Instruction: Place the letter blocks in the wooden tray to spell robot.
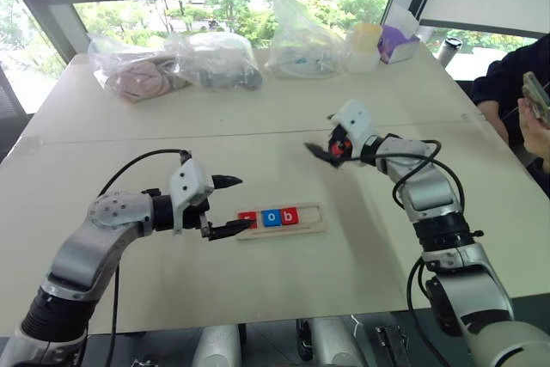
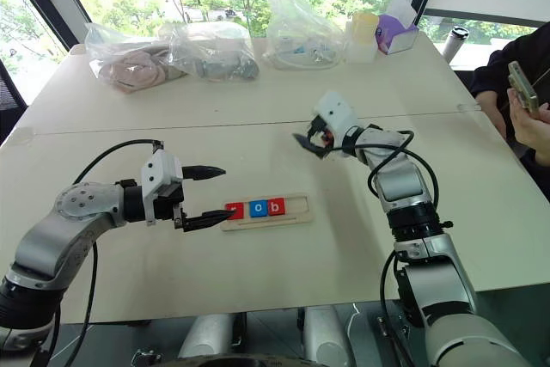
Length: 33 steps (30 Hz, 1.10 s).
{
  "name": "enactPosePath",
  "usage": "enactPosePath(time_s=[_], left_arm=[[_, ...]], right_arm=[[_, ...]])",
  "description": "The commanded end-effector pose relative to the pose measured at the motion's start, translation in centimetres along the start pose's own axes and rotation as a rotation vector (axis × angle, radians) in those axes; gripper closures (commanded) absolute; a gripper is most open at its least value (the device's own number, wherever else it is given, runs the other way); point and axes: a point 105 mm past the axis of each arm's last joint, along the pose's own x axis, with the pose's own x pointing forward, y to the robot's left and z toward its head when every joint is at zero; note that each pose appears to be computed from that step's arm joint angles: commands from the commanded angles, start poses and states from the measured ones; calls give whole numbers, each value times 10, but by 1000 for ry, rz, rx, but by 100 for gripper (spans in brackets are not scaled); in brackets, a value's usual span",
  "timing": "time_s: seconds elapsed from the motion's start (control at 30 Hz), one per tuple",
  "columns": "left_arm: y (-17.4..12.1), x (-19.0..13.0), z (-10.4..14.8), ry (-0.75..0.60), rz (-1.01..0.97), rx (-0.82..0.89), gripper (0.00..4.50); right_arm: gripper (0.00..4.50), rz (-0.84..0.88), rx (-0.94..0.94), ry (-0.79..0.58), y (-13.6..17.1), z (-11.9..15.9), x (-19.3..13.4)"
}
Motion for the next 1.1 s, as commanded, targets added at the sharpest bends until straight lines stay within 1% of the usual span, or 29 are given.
enactPosePath(time_s=[0.03,0.1,0.2,0.33,0.57,0.67,0.73,0.77,0.8,0.83,0.97,1.1], left_arm=[[-2,2,8,-25,-3,36,0],[-2,3,8,-28,-2,36,0],[-2,4,8,-29,-1,35,0],[-2,4,9,-31,1,35,0],[-2,5,9,-33,5,36,0],[-3,5,9,-32,-2,35,0],[-7,3,7,-25,-25,35,0],[-9,3,7,-24,-33,36,0],[-10,2,7,-24,-40,36,0],[-11,2,7,-25,-44,36,0],[-14,3,7,-29,-68,39,0],[-16,5,7,-34,-88,42,0]], right_arm=[[5,-147,133,78,-13,-14,4],[5,-191,204,131,-13,-24,6],[5,-205,291,162,-7,-30,8],[5,-241,309,206,-6,-38,10],[5,-255,423,237,-6,-47,13],[88,-261,426,234,-7,-46,13],[197,-265,422,232,-8,-43,11],[244,-260,420,231,-7,-41,9],[302,-254,414,230,-7,-38,6],[338,-249,409,229,-6,-36,2],[337,-262,384,220,-6,-19,-24],[337,-251,392,235,6,-10,-59]])
